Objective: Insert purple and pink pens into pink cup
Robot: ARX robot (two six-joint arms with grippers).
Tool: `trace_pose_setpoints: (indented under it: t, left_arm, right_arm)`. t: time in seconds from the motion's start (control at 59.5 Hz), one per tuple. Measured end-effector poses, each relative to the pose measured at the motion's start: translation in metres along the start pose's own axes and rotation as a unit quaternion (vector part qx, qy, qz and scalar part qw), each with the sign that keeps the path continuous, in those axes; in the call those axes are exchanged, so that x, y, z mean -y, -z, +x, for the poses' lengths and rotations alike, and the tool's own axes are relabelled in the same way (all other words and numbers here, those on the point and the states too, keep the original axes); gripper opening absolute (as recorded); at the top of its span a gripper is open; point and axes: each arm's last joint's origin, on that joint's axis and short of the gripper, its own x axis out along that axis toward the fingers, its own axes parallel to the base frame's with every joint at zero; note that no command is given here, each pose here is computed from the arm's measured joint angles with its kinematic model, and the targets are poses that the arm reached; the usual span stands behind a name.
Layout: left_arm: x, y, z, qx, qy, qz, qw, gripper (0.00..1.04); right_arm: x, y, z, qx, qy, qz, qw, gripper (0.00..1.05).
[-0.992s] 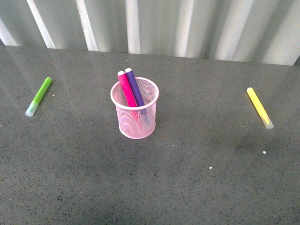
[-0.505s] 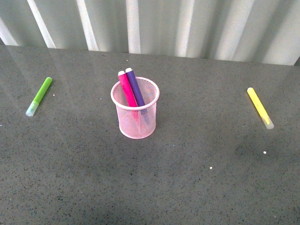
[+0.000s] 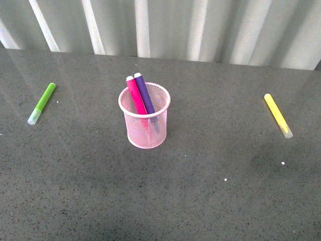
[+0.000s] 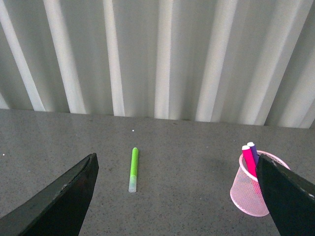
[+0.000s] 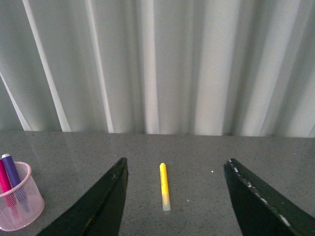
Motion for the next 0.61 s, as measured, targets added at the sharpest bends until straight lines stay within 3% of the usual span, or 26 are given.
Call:
trace_pose_setpoints:
  t: [0.219, 0.606]
  left_arm:
    - [0.0000, 0.0000, 0.0000, 0.000, 0.000, 0.000, 1.000, 0.98]
    - [0.0000, 0.0000, 0.0000, 0.000, 0.000, 0.000, 1.000, 0.98]
  right_arm:
    - [0.0000, 0.0000, 0.0000, 0.000, 0.000, 0.000, 1.000, 0.99]
    - [0.0000, 0.0000, 0.0000, 0.000, 0.000, 0.000, 1.000, 0.98]
